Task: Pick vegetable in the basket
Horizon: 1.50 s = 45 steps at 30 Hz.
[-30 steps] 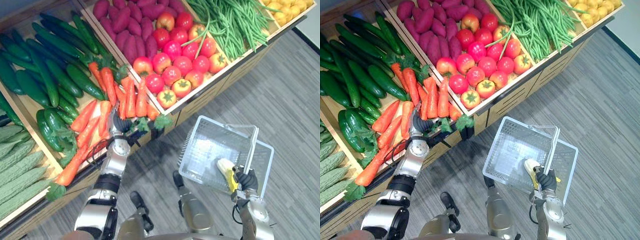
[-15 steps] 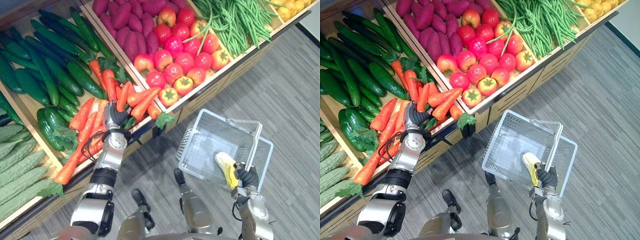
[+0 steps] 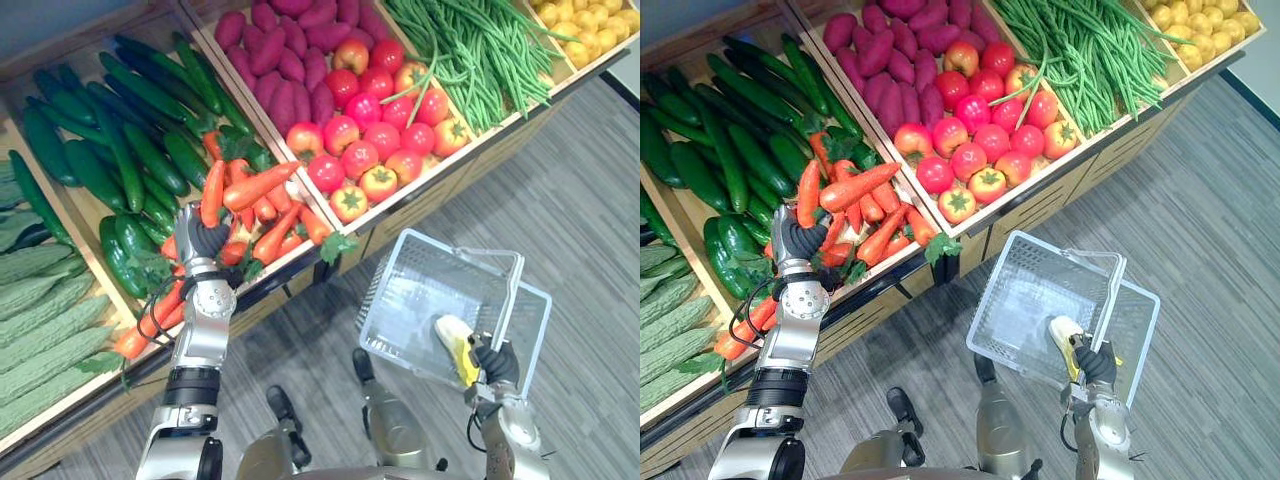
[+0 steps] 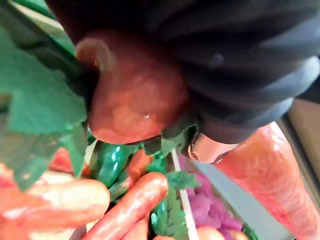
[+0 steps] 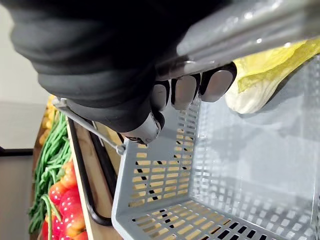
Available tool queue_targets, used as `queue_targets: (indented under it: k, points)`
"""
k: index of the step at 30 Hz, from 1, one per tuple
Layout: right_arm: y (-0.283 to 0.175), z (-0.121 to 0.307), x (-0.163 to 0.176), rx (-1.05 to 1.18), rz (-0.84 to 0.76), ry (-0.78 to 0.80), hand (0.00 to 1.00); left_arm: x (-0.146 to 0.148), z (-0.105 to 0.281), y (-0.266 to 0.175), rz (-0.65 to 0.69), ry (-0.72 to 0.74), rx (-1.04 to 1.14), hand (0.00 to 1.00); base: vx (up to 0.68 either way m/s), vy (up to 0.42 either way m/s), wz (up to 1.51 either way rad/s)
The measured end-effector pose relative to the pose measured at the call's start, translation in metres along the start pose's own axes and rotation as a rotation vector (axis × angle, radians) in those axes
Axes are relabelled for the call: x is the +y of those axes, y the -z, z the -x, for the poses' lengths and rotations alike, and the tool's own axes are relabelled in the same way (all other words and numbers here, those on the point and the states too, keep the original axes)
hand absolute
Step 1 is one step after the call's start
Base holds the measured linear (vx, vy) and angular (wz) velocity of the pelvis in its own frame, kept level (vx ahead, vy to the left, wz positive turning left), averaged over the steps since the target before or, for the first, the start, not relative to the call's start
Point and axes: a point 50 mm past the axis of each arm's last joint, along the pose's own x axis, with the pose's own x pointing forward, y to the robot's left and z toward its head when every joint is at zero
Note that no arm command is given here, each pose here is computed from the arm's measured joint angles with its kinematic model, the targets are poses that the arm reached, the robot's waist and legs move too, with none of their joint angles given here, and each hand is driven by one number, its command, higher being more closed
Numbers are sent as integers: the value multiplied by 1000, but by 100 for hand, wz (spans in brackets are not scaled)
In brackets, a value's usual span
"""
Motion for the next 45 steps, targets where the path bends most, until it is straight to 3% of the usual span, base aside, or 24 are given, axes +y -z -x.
queue_targets:
  k: [3, 8, 10, 18, 24, 31, 39, 45]
  points:
    - [1, 5, -15, 3, 6, 55, 100, 17, 36, -14, 96, -54, -45, 100, -1, -23, 7]
    - [0, 6, -17, 1, 7, 61, 100, 21, 49, -17, 126, -44, -67, 100, -54, -28, -19]
    - [-4, 5, -16, -14, 7, 60, 100, 22, 65, -31, 221, -12, -102, 100, -28, -5, -78]
    - [-29, 0, -5, -123, 8, 63, 100, -3, 76, -69, 404, 135, -234, 100, -7, -22, -110]
    - [-40, -13, 37, -171, 4, -66, 100, -10, 68, -71, 433, 162, -242, 100, 113, -109, -148]
    - [-60, -23, 79, -236, 48, -257, 100, -51, 72, -78, 475, 331, -223, 100, 222, -98, -150]
    - [-63, -20, 108, -245, 77, -412, 100, -57, 79, -62, 485, 349, -127, 100, 172, 166, -101]
    - [-59, -5, 129, -208, -49, -535, 100, -74, 89, -38, 389, 458, -43, 100, 143, 169, -28]
